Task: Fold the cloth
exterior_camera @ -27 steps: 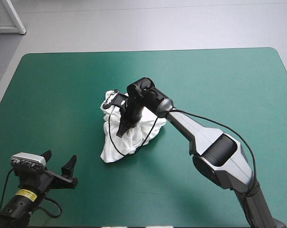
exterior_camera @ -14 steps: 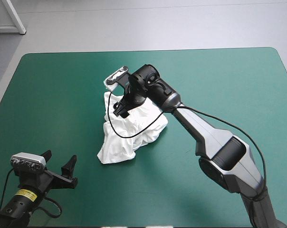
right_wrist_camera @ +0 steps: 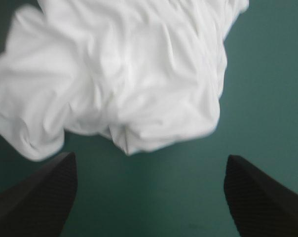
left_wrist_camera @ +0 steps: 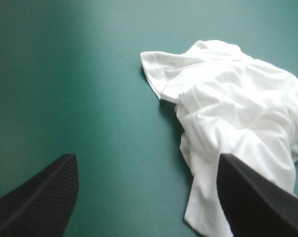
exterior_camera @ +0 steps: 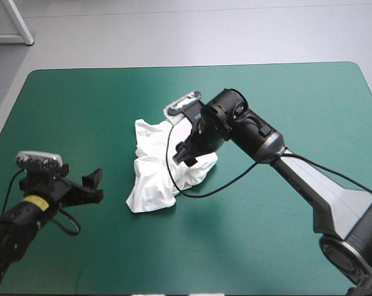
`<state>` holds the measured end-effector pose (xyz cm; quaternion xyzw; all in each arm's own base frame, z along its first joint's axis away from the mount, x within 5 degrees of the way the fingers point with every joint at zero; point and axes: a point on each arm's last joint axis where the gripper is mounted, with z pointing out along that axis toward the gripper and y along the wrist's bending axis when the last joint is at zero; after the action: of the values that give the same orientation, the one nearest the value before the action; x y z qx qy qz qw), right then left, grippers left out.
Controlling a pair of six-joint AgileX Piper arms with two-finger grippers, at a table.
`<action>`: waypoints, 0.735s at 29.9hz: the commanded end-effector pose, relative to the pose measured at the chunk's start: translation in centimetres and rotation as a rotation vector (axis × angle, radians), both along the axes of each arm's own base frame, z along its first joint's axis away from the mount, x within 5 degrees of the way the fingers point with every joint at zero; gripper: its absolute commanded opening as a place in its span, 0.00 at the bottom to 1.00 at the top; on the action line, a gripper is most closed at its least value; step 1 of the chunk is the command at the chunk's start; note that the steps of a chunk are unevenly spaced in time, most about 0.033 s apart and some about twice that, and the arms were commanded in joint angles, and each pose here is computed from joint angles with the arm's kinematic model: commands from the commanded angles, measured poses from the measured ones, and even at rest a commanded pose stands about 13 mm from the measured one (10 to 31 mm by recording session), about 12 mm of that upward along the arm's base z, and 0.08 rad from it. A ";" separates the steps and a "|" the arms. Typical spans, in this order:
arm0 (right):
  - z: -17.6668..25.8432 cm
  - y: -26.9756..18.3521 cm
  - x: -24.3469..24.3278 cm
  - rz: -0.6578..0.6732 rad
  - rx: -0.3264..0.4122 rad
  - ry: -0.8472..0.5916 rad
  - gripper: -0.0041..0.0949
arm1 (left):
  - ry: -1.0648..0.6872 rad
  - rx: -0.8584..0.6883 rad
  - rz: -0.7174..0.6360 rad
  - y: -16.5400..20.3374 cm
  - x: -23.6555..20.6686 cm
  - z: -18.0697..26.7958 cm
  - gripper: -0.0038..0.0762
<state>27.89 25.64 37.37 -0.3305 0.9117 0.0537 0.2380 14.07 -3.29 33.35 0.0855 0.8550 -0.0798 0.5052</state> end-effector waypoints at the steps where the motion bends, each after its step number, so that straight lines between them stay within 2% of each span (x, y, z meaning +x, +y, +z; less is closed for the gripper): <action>1: -0.1 -2.6 -2.0 -0.037 -0.029 -0.017 0.79 | -0.008 -0.033 -0.004 -0.9 3.7 4.3 0.74; 3: -1.6 -3.7 -2.9 -0.057 -0.072 0.017 0.79 | 0.078 -0.024 -0.024 -1.7 6.5 5.4 0.71; 7: -2.9 -5.4 -4.6 -0.075 -0.091 0.044 0.79 | 0.224 -0.015 -0.123 -3.8 12.3 6.0 0.68; 12: -2.3 -7.3 -6.6 -0.087 -0.060 0.011 0.79 | 0.355 -0.007 -0.190 -5.8 19.5 5.2 0.68; 17: -0.7 -8.7 -8.0 -0.100 -0.022 -0.018 0.79 | 0.648 0.084 -0.197 -6.7 25.4 1.6 0.68; 19: -0.3 -8.9 -8.4 -0.100 -0.008 -0.025 0.79 | 0.641 0.054 -0.141 -7.1 28.0 0.7 0.68; 22: -0.1 -9.3 -8.7 -0.103 -0.009 -0.016 0.79 | 0.620 0.020 -0.131 -7.8 30.7 -0.3 0.68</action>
<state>19.67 17.09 35.62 -0.2904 0.9321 0.0255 0.2152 44.65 -10.68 30.14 0.1245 0.9671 -0.1102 0.1924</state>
